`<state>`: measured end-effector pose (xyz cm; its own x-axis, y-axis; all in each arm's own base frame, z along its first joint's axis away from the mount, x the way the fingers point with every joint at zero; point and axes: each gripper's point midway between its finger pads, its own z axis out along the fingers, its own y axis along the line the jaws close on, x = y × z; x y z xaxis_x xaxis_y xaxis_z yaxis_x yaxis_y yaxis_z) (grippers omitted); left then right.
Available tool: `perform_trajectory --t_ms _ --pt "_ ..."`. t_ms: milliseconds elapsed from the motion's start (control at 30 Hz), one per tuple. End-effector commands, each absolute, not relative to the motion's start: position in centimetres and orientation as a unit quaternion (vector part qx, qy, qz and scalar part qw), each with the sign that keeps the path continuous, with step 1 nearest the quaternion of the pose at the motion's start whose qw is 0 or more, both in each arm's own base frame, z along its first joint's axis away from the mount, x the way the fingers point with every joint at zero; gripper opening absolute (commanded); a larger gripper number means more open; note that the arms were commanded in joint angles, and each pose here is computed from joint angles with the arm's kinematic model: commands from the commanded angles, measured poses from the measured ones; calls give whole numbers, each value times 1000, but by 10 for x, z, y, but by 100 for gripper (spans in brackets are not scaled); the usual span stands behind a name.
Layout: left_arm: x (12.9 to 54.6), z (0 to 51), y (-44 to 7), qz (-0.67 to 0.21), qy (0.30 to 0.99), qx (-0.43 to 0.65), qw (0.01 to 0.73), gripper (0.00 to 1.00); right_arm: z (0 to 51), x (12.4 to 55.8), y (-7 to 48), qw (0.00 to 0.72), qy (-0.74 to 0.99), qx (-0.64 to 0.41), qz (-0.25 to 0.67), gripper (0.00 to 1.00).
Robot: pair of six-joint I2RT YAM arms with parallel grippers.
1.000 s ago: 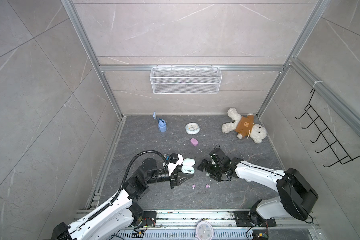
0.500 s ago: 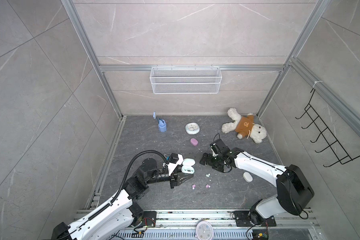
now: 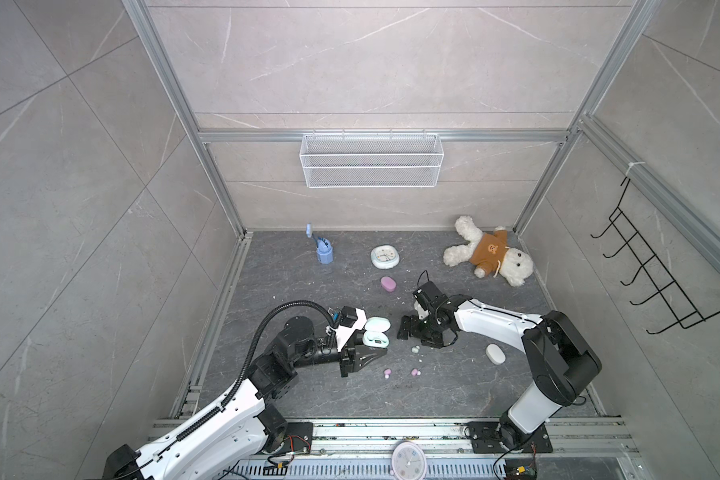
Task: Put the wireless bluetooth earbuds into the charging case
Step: 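Position the open right gripper above a mint earbud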
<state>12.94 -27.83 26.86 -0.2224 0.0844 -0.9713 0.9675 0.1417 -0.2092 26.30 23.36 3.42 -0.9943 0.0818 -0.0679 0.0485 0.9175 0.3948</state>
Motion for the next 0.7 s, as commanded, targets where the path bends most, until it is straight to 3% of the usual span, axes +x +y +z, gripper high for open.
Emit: perform_trajectory --t_ms 0,667 --pt "128 283 -277 -493 591 434 468 20 36 267 244 39 974 18 220 87" --pt "128 285 -276 -492 591 432 471 19 36 244 241 7 973 15 231 83"
